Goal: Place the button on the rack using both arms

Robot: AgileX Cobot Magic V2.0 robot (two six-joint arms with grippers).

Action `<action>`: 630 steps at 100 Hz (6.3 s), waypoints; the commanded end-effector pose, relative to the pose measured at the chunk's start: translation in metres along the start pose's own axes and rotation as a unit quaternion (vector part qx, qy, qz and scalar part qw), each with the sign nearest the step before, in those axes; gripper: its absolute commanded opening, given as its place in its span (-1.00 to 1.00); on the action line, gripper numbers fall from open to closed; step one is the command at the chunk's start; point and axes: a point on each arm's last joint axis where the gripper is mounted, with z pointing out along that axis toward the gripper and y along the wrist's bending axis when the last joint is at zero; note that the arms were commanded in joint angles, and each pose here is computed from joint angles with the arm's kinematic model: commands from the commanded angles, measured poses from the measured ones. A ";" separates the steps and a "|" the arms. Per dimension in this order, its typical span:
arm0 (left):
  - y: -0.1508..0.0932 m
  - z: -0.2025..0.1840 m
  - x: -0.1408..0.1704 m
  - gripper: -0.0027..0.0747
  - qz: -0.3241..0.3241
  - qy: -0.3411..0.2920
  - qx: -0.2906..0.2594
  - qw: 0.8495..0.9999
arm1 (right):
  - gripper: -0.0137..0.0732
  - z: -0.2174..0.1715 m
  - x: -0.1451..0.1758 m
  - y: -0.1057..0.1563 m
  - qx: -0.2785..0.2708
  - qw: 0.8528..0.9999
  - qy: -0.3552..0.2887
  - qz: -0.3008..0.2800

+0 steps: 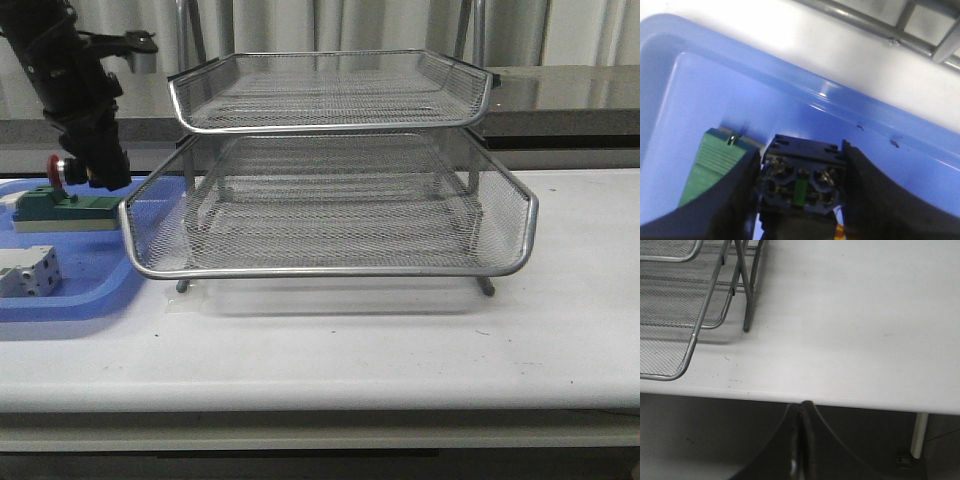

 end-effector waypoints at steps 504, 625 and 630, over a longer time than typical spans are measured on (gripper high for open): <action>-0.330 -0.191 0.195 -0.10 -0.350 -0.505 -0.367 0.698 | -0.84 -0.008 -0.013 0.000 0.001 0.999 -0.047 -0.003; -0.332 -0.193 0.197 -0.98 -0.346 -0.512 -0.371 0.693 | -0.84 -0.008 -0.014 0.003 -0.018 0.998 -0.052 0.013; -0.332 -0.193 0.197 -0.98 -0.346 -0.512 -0.371 0.693 | -0.84 -0.007 -0.016 0.005 -0.029 0.998 -0.059 0.022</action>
